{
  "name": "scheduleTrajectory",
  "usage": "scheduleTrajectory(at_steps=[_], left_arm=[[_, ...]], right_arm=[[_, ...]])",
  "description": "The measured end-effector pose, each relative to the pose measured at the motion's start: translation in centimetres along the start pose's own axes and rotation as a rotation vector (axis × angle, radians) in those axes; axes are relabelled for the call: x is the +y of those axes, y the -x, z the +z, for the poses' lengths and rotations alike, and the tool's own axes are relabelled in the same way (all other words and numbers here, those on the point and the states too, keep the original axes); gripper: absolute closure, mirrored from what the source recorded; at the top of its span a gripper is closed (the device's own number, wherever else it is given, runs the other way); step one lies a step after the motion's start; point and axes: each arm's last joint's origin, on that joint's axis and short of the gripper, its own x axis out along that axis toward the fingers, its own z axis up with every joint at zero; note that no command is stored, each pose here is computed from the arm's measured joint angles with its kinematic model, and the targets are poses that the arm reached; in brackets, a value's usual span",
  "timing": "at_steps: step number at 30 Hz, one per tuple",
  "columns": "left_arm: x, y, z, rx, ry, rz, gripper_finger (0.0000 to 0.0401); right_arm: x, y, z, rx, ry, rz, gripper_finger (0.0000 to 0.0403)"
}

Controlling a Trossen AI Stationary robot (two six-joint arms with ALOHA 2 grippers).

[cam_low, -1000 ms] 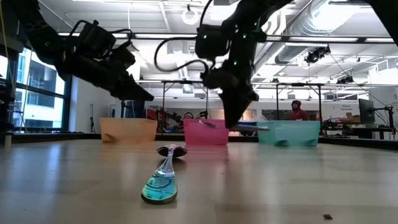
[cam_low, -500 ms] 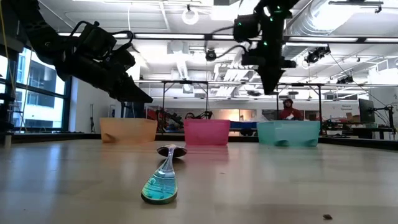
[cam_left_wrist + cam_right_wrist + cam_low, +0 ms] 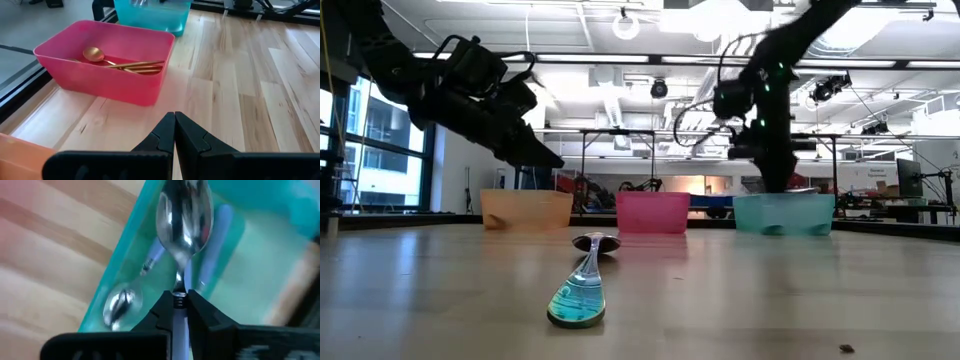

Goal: Sort silverware by color (type)
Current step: Put the purple spoon into the green bin, then put the iridescent spoon into the orange bin

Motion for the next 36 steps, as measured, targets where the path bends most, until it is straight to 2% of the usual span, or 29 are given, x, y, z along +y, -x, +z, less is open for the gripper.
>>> scheduleTrajectory(at_steps=[5, 10, 13, 17, 23, 27, 30, 33, 36], left_arm=[[-0.2, 0.3, -0.6, -0.030, -0.018, 0.005, 0.0401], [-0.2, 0.4, -0.6, -0.058, -0.026, 0.009, 0.0401], [-0.2, 0.4, -0.6, -0.059, -0.026, 0.008, 0.0401], [-0.2, 0.4, -0.6, -0.059, -0.027, 0.008, 0.0401], [-0.2, 0.4, -0.5, -0.063, -0.027, 0.006, 0.0401], [-0.2, 0.4, -0.5, -0.064, -0.028, -0.003, 0.0401], [-0.4, 0.4, -0.6, -0.056, -0.029, -0.012, 0.0401], [-1.1, 0.2, -0.6, -0.055, -0.046, -0.046, 0.0401], [-2.2, -0.2, -0.1, -0.060, -0.075, -0.098, 0.0401]], right_arm=[[-0.6, -2.8, -0.3, -0.046, -0.078, 0.083, 0.0401], [-1.4, -3.3, 0.0, -0.064, -0.118, 0.083, 0.0401], [-1.6, -2.7, 0.5, -0.071, -0.117, 0.082, 0.0395], [-1.4, -0.8, 1.4, -0.087, -0.063, 0.050, 0.0365], [0.9, 1.8, 1.7, -0.165, 0.052, -0.014, 0.0334], [2.6, 0.7, 0.4, -0.196, 0.099, 0.004, 0.0356], [3.9, 0.3, -0.9, -0.304, 0.124, 0.014, 0.0393], [4.6, 0.6, -3.0, -0.395, 0.115, 0.037, 0.0393], [4.9, 1.0, -5.2, -0.516, 0.093, 0.111, 0.0400]])
